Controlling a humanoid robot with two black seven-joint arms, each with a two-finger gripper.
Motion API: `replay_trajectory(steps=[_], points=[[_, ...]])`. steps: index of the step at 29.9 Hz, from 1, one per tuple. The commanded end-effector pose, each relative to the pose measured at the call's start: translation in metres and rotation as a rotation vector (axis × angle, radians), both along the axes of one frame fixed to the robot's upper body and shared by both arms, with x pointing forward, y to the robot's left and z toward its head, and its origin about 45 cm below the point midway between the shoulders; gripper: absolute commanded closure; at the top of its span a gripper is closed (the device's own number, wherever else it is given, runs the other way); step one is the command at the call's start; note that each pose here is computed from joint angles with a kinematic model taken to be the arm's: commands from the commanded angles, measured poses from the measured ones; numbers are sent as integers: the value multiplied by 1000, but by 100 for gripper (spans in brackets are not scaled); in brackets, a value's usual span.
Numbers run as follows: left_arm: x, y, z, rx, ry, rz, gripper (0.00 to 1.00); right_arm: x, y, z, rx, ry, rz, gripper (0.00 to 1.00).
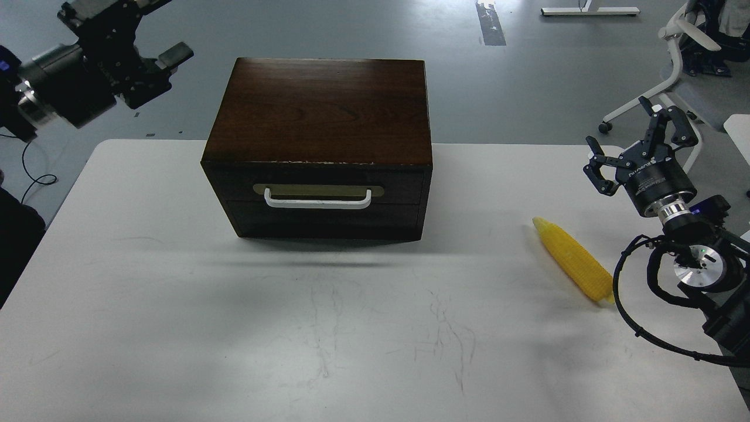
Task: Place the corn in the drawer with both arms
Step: 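Move the left gripper toward the white drawer handle of the wooden box, then hook the left gripper onto the white drawer handle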
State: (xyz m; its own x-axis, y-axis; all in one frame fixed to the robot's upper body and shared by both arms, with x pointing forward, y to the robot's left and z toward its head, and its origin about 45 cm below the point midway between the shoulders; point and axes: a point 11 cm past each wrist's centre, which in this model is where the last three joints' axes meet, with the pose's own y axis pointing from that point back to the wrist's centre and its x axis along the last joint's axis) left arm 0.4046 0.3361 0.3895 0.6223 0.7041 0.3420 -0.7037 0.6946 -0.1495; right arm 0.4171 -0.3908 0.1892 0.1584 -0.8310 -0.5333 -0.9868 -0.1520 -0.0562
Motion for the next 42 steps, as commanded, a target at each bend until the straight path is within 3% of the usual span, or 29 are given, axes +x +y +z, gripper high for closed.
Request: replay_trajectory(steps=[1, 6, 11, 15, 21, 28, 38, 42], points=[[-12, -44, 45, 222, -192, -141, 1, 0, 0, 0, -3, 1, 1, 0], [-16, -79, 69, 652, -451, -214, 1, 0, 0, 0, -4, 1, 2, 0], [-6, -99, 42, 1029, -557, -274, 2, -3, -1, -5, -17, 15, 6, 0], [-4, -101, 0, 1295, -548, -377, 2, -3, -1, -7, -22, 21, 7, 0], [-10, -109, -41, 1413, -506, -509, 2, -11, 11, -23, -99, 74, 81, 0], [-15, -135, -49, 1390, -544, -570, 2, -13, 24, -31, -167, 96, 152, 0], [-51, -161, -67, 1373, -595, -723, 2, -12, 25, -30, -164, 92, 151, 0], [-47, -157, -73, 1482, -656, -730, 2, -12, 25, -31, -165, 94, 150, 0]])
